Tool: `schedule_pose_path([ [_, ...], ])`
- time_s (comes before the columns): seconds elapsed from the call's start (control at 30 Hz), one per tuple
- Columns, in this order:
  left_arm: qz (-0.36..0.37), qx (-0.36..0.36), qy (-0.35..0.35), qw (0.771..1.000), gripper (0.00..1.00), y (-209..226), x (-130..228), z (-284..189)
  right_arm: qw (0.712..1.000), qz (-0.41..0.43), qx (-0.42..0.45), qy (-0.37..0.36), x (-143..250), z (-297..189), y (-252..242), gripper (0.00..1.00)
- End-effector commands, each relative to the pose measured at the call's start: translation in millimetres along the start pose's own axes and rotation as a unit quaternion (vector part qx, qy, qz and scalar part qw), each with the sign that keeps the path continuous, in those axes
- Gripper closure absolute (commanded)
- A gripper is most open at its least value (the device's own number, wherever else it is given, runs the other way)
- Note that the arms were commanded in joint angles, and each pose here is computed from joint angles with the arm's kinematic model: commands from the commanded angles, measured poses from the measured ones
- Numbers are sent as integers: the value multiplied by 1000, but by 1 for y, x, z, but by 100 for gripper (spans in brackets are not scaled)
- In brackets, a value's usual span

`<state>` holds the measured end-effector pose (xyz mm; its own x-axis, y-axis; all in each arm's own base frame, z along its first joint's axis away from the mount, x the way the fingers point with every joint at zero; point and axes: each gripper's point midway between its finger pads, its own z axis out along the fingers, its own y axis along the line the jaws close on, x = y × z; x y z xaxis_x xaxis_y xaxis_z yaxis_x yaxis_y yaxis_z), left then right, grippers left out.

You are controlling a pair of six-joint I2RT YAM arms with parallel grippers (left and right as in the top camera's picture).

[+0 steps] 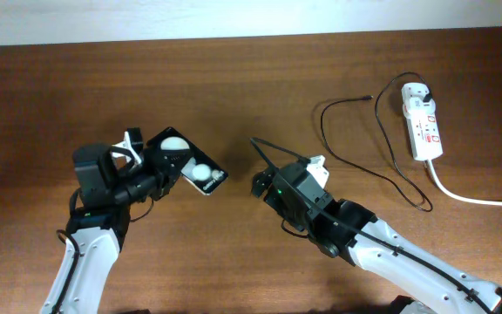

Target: Plug charger to phone and switch on socket

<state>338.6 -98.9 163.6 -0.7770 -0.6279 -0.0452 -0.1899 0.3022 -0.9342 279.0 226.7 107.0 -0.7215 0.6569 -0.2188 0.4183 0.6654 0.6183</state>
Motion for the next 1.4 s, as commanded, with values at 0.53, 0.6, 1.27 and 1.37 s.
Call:
schedule_pose_path([
  [0.53,18,118,217,969,100,-45,69,37,966,-223,11,-128,-79,-184,-16,12],
  [0.6,-2,103,233,967,100,-33,66,56,970,-201,62,-123,-100,-185,-10,12],
  [1.27,-12,92,257,962,100,-24,79,67,969,-84,181,-146,-285,153,-65,25],
  [1.37,-12,92,256,962,100,-24,79,67,969,-84,179,-147,-286,154,-64,53],
])
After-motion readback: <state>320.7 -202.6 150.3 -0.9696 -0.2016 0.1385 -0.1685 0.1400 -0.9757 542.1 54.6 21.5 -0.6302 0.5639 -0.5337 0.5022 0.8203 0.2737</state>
